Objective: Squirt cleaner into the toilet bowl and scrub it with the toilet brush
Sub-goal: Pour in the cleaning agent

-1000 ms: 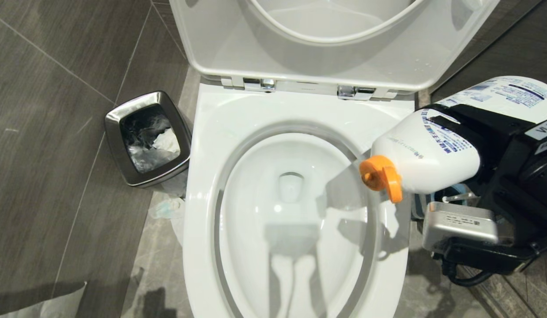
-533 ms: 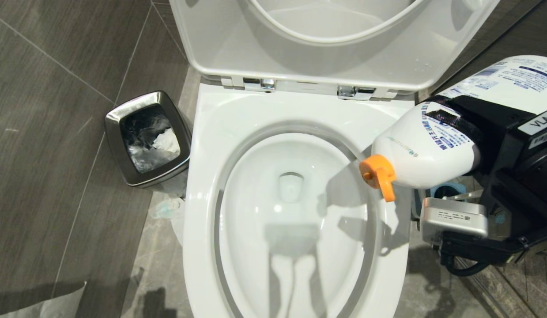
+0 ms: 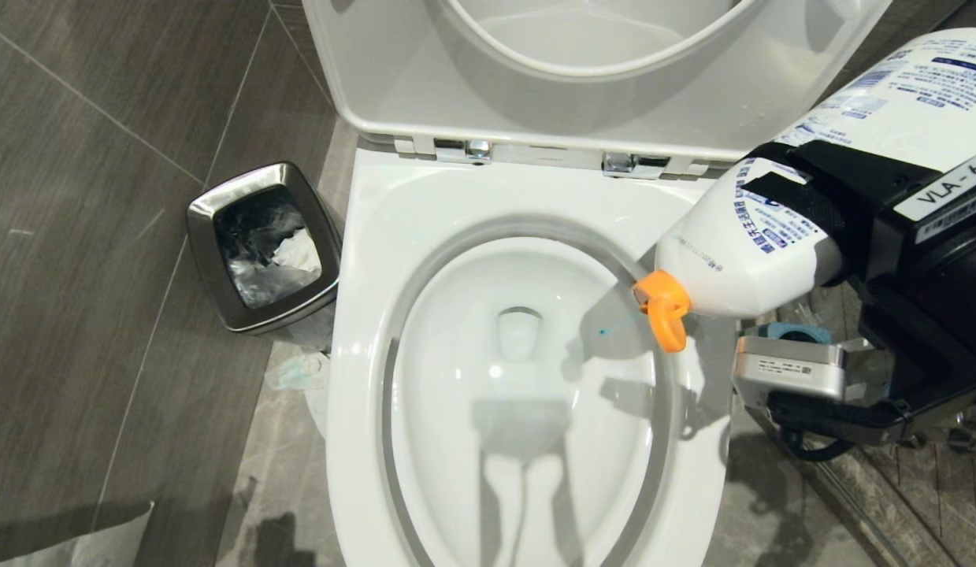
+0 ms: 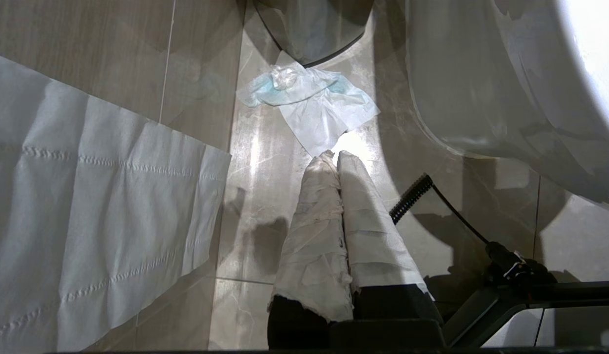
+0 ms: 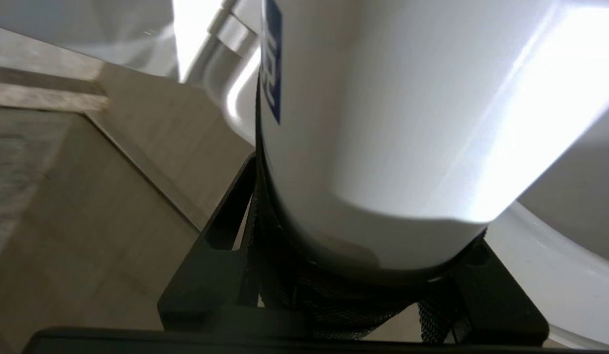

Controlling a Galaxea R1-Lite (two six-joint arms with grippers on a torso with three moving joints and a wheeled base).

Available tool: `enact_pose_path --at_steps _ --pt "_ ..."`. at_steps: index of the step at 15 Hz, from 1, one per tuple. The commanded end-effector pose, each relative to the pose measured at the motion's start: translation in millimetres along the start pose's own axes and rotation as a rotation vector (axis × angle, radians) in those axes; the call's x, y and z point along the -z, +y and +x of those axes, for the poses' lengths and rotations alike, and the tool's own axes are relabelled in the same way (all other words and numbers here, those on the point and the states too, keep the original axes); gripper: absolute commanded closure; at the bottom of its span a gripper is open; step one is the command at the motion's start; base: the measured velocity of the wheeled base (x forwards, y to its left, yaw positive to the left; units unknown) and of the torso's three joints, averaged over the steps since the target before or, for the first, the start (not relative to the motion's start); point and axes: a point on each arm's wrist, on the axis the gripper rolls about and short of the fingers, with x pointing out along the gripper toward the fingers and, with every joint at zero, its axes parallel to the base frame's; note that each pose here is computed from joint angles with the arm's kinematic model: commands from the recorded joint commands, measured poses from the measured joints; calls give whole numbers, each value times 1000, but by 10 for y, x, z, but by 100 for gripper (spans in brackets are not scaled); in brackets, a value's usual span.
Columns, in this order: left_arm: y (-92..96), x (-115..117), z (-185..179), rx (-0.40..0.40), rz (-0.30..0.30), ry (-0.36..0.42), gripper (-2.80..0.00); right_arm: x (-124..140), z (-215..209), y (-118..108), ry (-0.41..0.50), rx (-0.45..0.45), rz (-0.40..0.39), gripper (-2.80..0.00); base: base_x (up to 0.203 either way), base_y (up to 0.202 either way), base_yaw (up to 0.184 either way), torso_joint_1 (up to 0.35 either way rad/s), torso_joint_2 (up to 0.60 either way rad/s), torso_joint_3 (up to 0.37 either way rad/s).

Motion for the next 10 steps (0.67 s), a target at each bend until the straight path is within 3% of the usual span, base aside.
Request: enact_pose_path --at_steps 1,5,10 --pt "0 4 1 0 0 1 0 -82 90 -27 48 35 -31 0 0 0 0 0 0 0" --pt "0 5 1 0 1 2 0 -188 170 -22 85 64 -14 0 0 0 0 0 0 0" --pt "0 4 1 0 1 1 0 -388 217 2 79 95 103 0 0 0 0 0 0 0"
